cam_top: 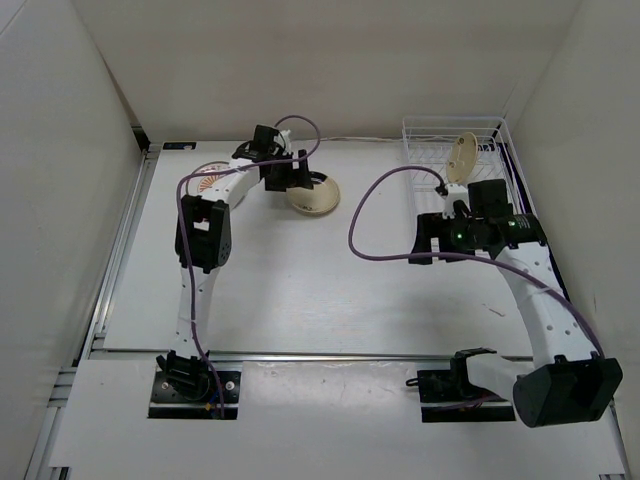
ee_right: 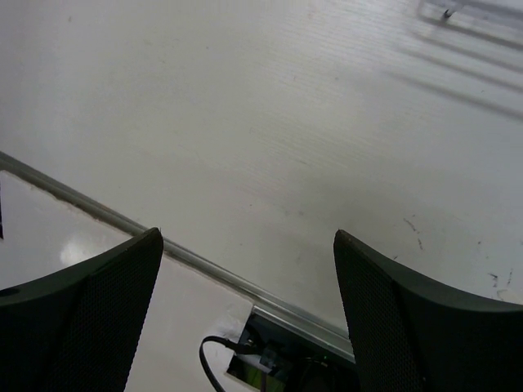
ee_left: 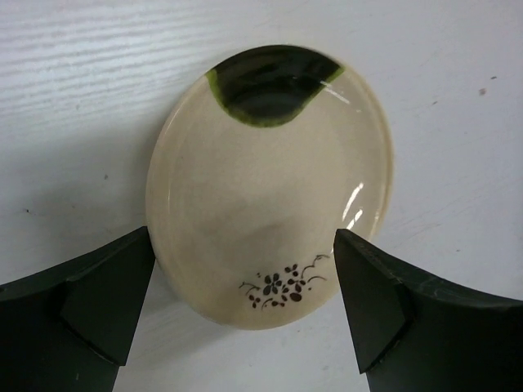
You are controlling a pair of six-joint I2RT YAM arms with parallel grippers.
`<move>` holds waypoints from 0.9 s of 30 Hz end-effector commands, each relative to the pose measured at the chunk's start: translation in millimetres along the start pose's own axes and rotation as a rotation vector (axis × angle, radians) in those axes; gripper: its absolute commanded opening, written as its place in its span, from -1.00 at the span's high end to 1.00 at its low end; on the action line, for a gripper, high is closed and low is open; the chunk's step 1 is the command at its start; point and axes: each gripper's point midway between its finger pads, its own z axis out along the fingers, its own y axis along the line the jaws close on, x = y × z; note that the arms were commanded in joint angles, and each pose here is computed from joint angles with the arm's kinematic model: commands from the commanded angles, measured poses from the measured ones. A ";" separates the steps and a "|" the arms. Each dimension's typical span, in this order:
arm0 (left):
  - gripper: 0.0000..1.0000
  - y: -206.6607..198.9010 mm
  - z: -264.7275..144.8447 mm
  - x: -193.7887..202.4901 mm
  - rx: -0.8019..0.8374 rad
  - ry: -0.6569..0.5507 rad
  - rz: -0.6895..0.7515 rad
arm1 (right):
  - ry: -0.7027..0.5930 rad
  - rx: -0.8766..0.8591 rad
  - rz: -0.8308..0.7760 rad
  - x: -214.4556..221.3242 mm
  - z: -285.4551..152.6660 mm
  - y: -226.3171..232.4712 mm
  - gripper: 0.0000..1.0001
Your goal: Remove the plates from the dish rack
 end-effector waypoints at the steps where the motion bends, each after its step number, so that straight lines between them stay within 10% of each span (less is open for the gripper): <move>1: -1.00 -7.8 -36.0 -22.9 -0.041 -0.064 0.047 | -0.086 0.052 -0.045 -35.1 -6.0 -8.6 -0.76; 12: -1.00 2.3 -54.0 -27.0 -0.134 -0.088 0.054 | -0.211 0.409 -0.014 -125.3 -16.7 -83.5 -0.79; 27: -1.00 -65.8 -175.5 -36.5 0.017 -0.205 0.177 | -0.310 0.588 0.074 -257.5 16.2 -210.2 -0.68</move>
